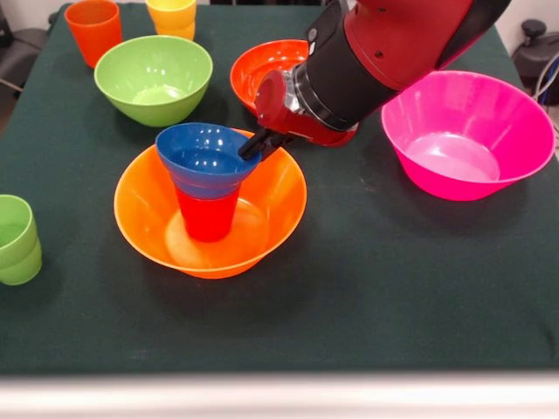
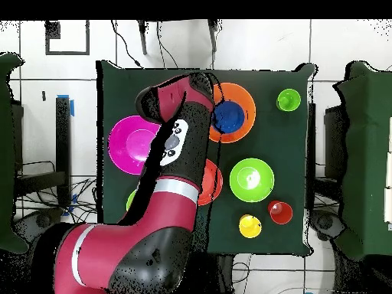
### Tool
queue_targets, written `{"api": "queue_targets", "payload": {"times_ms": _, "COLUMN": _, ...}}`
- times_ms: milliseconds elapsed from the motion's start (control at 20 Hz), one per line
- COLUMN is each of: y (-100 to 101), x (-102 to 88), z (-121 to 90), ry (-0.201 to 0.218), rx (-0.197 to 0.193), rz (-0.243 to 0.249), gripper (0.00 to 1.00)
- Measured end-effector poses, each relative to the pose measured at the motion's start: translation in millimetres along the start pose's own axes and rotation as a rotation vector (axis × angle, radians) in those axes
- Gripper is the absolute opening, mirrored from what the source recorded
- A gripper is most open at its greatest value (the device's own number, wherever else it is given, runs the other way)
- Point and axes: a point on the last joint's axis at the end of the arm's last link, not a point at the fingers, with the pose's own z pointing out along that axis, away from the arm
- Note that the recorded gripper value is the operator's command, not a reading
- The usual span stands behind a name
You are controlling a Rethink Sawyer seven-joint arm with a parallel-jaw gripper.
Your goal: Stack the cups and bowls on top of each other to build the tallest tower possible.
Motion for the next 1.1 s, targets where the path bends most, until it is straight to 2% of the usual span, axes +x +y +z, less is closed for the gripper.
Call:
{"api": "queue_targets", "payload": {"times_ms": 200, "y": -0.7, "x": 0.1, "z": 0.3, "ry": 0.001, "rx": 0.0, "rz": 0.001, "gripper": 0.0}}
{"api": "queue_targets", "payload": {"times_ms": 250, "y": -1.3, "x": 0.2, "z": 0.9, "ry": 0.001, "rx": -0.001, "rz": 0.002, "gripper": 1.0}}
{"api": "queue_targets", "payload": {"times_ms": 1100, "y": -4.3, "x": 0.6, "z": 2.8, "ry": 0.004, "rx": -0.002, "rz": 0.006, "gripper": 1.0}}
